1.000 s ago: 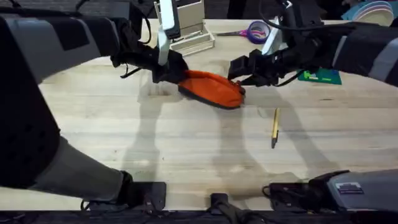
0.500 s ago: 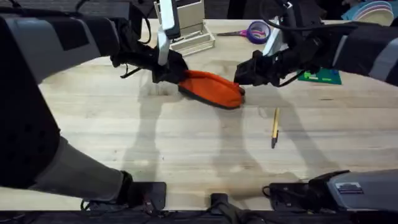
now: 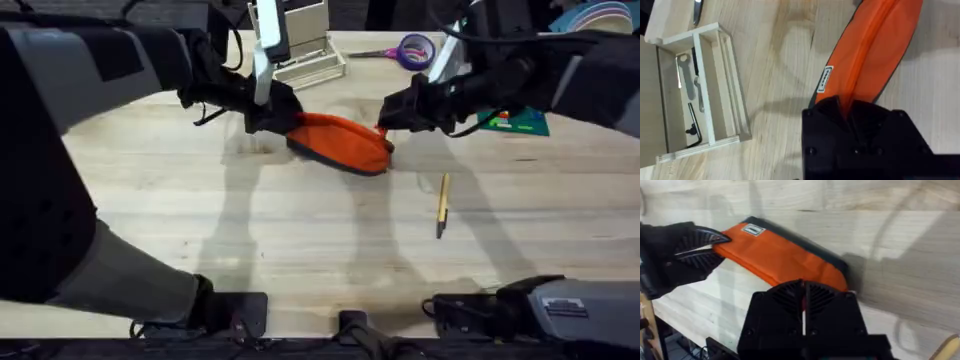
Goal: Unzip the bag, pick up the pens from the table one at a time and place them inside, then zip the bag closed.
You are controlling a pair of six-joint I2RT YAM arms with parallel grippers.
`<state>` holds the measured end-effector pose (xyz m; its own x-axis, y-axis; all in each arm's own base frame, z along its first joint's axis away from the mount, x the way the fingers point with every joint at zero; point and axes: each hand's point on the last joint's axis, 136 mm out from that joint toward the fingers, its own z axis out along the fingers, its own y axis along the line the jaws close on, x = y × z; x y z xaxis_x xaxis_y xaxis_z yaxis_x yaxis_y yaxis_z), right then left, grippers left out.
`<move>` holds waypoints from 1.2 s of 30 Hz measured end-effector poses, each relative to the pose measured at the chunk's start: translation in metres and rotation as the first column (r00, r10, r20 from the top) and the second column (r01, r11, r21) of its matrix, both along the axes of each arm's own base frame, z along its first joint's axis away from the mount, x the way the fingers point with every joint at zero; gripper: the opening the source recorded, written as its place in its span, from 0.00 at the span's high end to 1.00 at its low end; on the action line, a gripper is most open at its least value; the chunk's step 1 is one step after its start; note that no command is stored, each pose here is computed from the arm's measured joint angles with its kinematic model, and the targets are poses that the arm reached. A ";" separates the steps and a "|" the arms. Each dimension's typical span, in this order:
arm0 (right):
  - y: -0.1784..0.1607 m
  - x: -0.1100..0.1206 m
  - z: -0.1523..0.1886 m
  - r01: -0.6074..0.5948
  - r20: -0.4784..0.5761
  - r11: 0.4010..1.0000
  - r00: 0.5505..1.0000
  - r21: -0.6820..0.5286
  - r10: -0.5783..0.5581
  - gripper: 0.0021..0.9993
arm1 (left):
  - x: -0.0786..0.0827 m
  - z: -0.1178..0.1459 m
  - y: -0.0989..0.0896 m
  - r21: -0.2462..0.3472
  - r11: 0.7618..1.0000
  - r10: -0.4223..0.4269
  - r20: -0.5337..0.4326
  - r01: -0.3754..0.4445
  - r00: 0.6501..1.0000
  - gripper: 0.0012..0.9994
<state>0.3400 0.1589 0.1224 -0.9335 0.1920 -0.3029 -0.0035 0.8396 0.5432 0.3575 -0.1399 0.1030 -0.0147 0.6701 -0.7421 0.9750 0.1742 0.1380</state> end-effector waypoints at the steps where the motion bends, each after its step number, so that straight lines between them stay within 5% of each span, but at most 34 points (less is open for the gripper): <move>1: 0.000 0.000 0.004 0.000 0.010 1.000 1.000 0.003 0.000 0.97 | 0.000 0.000 0.000 0.000 1.000 0.000 0.000 0.000 1.000 0.96; 17: 0.005 -0.001 0.019 0.020 0.036 0.999 0.999 0.031 -0.021 0.97 | 0.000 0.000 0.000 0.000 1.000 0.000 0.003 0.000 1.000 0.96; 36: 0.101 0.008 0.060 -0.166 0.291 0.976 0.949 0.141 0.119 0.97 | 0.000 0.000 0.000 0.002 1.000 0.001 -0.001 -0.001 1.000 0.96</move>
